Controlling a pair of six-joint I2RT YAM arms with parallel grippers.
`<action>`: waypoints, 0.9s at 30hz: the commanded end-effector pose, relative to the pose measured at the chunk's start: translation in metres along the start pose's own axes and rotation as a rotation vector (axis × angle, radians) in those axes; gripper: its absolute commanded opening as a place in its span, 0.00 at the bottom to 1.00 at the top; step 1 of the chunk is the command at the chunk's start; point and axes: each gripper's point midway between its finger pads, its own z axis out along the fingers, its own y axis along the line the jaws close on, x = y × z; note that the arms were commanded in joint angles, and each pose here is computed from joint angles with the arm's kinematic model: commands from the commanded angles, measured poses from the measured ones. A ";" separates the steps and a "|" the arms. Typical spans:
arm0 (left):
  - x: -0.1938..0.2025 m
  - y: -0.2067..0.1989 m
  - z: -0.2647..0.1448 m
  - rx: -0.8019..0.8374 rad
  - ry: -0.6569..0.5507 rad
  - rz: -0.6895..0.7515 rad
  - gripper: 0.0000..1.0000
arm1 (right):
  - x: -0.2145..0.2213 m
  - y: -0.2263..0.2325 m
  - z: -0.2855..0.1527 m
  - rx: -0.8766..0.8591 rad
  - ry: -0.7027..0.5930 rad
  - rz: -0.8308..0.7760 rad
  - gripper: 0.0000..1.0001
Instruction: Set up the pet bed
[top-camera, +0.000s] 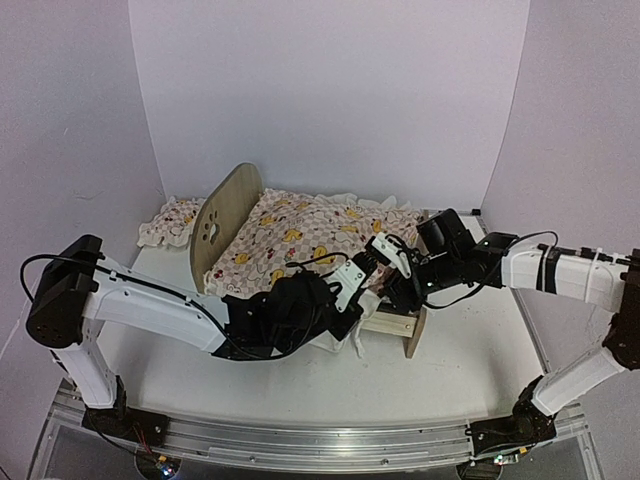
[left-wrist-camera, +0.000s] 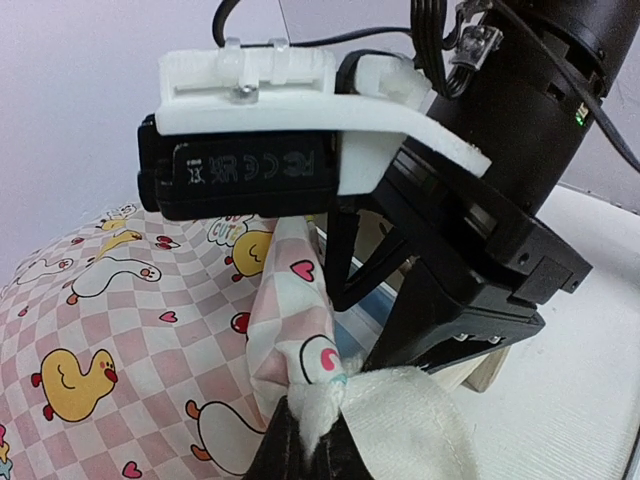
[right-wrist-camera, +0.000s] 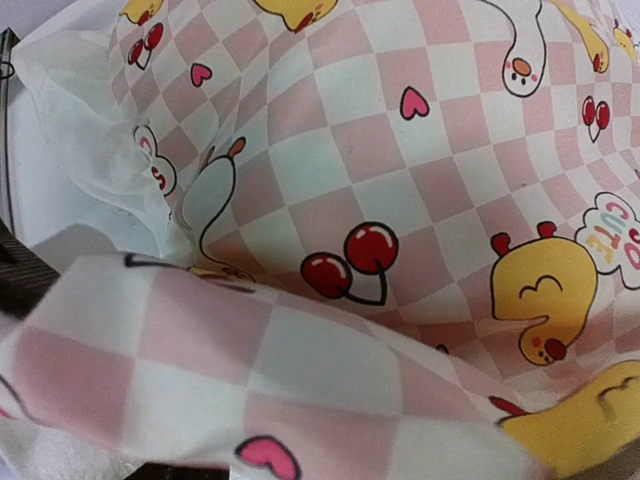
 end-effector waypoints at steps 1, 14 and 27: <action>-0.045 0.014 -0.012 -0.013 -0.099 -0.070 0.00 | -0.018 -0.004 0.001 0.020 -0.053 -0.025 0.55; -0.049 0.009 -0.012 0.035 -0.108 -0.089 0.00 | -0.033 -0.016 -0.036 0.147 -0.299 0.141 0.00; -0.051 0.001 -0.012 0.087 -0.109 -0.132 0.00 | -0.055 -0.037 -0.033 0.227 -0.384 0.176 0.00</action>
